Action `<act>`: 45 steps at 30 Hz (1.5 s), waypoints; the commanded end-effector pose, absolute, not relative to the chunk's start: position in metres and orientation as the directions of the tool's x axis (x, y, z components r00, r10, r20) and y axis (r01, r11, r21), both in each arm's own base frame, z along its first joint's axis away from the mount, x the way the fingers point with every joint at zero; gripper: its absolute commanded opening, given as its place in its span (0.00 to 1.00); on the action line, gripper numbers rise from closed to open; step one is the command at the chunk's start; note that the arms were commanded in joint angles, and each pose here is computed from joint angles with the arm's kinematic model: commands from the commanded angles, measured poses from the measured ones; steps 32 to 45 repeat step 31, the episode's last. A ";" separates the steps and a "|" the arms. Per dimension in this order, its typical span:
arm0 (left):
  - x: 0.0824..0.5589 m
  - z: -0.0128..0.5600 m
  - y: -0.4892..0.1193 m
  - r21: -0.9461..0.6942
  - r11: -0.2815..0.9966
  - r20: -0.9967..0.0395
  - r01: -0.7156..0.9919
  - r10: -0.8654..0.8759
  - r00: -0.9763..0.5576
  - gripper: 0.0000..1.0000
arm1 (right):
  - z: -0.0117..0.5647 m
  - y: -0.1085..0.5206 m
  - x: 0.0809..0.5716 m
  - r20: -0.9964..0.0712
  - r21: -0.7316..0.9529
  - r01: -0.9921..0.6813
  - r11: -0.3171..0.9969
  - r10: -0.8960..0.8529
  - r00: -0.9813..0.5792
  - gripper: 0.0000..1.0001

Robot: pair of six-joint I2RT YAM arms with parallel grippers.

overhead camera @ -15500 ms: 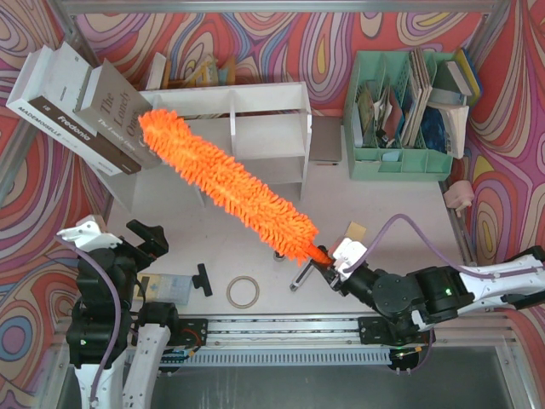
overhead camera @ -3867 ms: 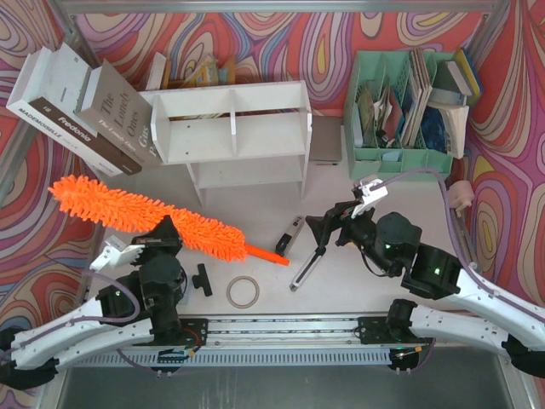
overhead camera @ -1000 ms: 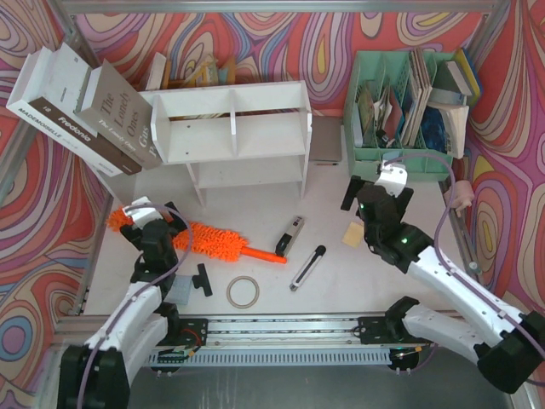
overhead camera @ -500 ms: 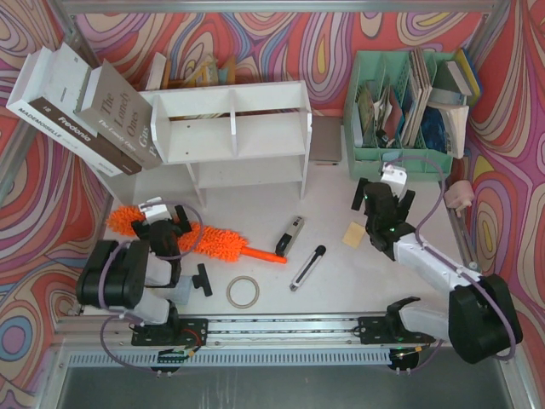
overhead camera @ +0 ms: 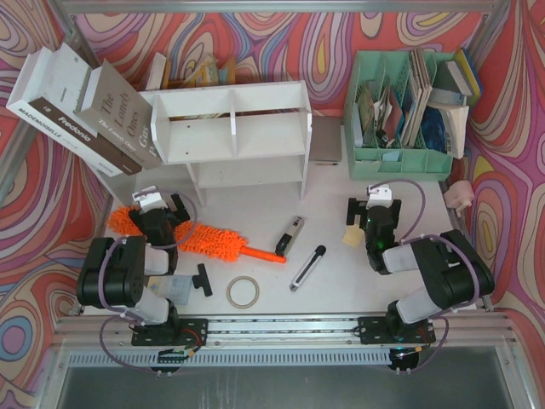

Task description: Dust the bookshelf with a duster

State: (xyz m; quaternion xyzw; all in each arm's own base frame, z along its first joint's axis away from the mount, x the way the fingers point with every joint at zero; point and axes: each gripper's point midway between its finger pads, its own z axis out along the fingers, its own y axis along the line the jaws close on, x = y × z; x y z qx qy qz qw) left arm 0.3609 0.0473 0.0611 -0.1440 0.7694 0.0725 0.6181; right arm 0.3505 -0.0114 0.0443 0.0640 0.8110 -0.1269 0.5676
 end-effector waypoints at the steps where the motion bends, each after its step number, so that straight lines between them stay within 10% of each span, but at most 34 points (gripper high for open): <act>1: 0.362 0.061 0.050 -0.081 0.941 -0.968 -0.328 -0.153 -0.199 0.98 | 0.090 0.001 0.384 -0.992 -0.079 0.112 0.991 -0.067 -0.109 0.99; 45: 0.363 0.061 0.050 -0.081 0.942 -0.968 -0.327 -0.153 -0.199 0.98 | 0.060 -0.003 0.401 -0.978 -0.027 0.043 0.999 -0.018 -0.207 0.99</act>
